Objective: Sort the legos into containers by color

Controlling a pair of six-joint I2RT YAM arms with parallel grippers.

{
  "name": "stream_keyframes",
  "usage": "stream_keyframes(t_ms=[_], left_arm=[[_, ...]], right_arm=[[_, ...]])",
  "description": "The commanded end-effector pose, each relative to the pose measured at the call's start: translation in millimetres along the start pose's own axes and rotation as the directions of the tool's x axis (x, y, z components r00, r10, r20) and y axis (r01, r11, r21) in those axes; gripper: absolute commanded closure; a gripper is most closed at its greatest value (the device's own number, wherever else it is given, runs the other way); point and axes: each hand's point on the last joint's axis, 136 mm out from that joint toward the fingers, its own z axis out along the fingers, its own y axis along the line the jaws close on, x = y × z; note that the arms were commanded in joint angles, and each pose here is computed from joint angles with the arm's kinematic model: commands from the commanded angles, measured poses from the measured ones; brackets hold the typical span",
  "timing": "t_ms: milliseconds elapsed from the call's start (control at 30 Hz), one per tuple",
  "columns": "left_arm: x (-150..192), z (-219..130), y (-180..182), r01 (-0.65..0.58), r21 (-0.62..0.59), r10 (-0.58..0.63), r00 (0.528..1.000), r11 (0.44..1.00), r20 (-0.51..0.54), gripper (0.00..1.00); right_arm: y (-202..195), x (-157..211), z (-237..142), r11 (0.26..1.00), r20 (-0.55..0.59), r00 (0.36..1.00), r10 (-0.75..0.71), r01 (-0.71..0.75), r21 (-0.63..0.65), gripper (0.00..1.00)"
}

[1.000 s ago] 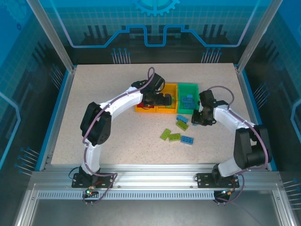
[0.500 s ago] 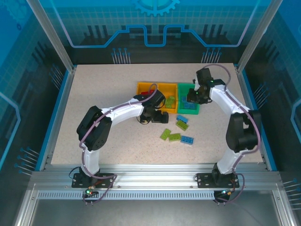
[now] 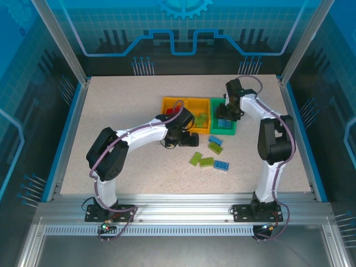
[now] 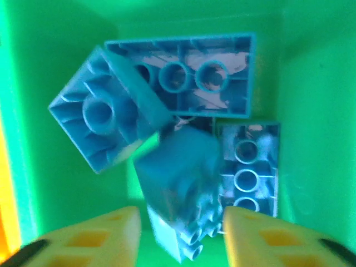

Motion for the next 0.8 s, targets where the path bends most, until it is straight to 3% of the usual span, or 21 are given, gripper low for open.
stream_keyframes(t_ms=[0,33,200,300,467,767], left_arm=[[0.6,-6.5,-11.2,-0.015,-0.001,0.015,1.0,1.0,0.016,0.01],[1.2,-5.4,-12.5,-0.02,-0.004,0.02,1.0,1.0,0.013,0.01],[5.0,-1.4,-9.8,-0.002,-0.008,0.002,1.0,1.0,0.006,0.01],[10.1,-2.2,-1.3,0.008,-0.025,-0.008,1.0,1.0,0.01,0.01],[17.8,-8.9,14.5,0.022,-0.053,-0.021,1.0,0.998,0.021,0.01],[28.4,-11.1,33.9,0.066,-0.062,-0.065,0.998,0.996,0.022,0.01]], right_arm=[[6.0,-9.1,-15.1,1.0,0.029,0.999,-0.017,0.017,0.0,0.27],[6.9,-7.6,-18.7,1.0,0.035,0.999,-0.026,0.026,0.002,0.19],[12.7,17.2,-41.7,0.997,0.054,0.995,-0.079,0.079,-0.008,0.17],[19.7,44.4,-51.2,0.986,0.058,0.985,-0.163,0.164,-0.011,0.21],[22.6,93.6,-40.5,0.963,0.004,0.964,-0.266,0.266,-0.043,0.35],[23.0,113.3,-9.9,0.946,-0.07,0.943,-0.325,0.324,-0.023,0.35]])
